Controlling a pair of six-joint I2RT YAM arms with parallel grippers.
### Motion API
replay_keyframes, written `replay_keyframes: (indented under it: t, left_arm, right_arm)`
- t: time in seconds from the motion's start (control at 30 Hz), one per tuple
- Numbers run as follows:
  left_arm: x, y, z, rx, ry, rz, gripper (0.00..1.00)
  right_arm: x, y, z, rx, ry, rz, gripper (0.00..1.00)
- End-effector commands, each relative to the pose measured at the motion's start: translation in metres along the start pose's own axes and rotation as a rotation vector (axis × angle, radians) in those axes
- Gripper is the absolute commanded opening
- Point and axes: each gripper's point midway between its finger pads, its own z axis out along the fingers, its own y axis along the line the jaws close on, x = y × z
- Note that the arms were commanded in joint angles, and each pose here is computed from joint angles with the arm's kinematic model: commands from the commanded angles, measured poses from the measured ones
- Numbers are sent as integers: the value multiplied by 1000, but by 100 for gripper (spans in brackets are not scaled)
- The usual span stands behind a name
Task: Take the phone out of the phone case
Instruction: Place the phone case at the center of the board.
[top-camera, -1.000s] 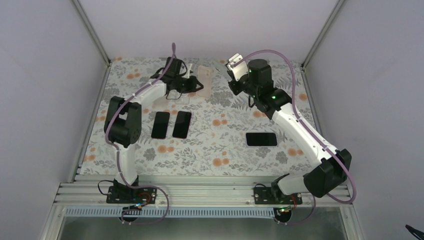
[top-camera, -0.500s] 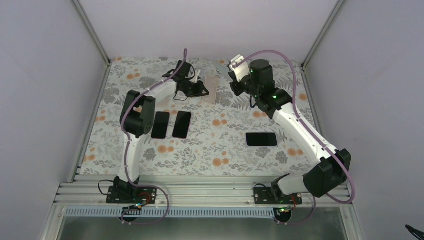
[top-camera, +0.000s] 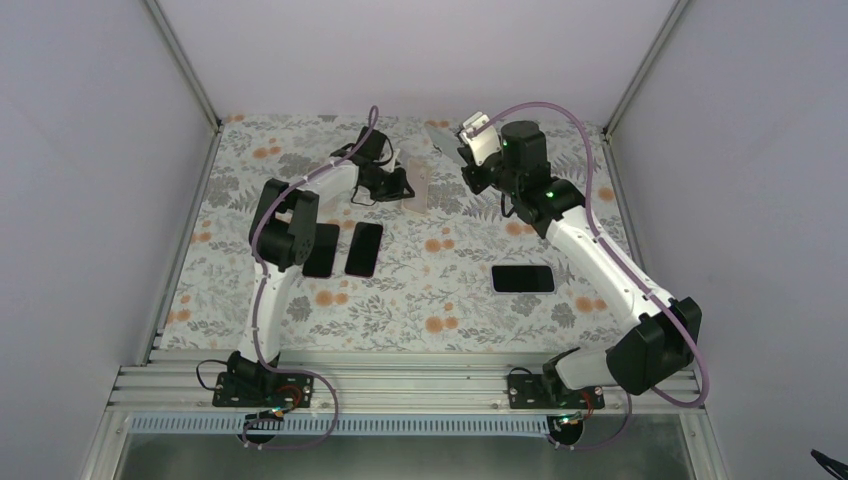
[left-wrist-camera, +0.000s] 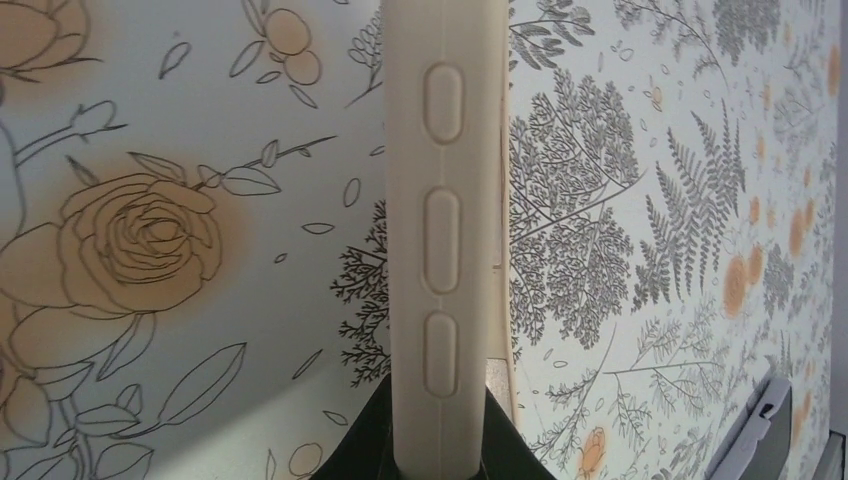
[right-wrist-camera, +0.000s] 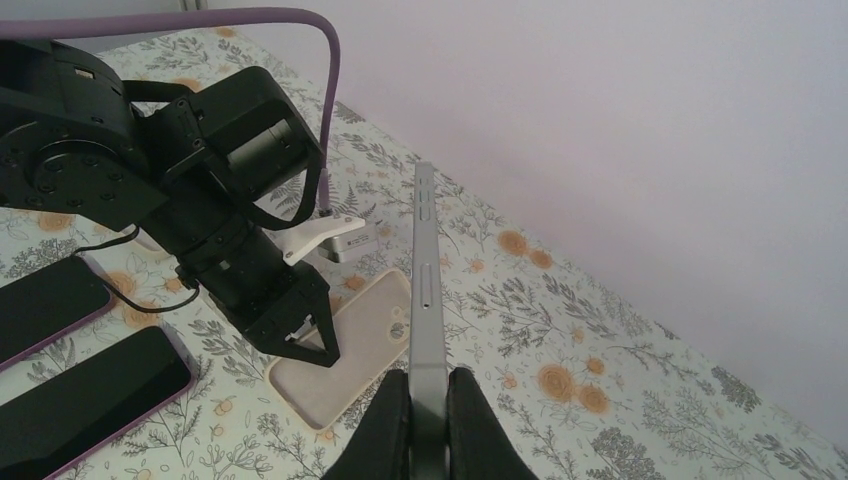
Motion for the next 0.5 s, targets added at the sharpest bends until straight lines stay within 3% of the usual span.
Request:
replay_keyframes:
  t: [0.0, 0.2, 0.33, 0.4, 0.47]
  left_arm:
    - [-4, 25, 4, -123, -27, -49, 3]
    - [-6, 37, 1, -221, -48, -58, 7]
    - [-7, 39, -1, -262, -60, -53, 17]
    - [-8, 38, -4, -281, -72, -45, 29]
    - [-9, 35, -7, -291, -82, -39, 33]
  right_arm:
    - [-19, -6, -6, 6, -76, 19, 4]
    - [-18, -5, -4, -1, -72, 18, 4]
    - [-18, -4, -4, -5, -71, 16, 4]
    - [-18, -4, -4, -6, -71, 16, 4]
    - [-18, -3, -4, -9, -71, 15, 4]
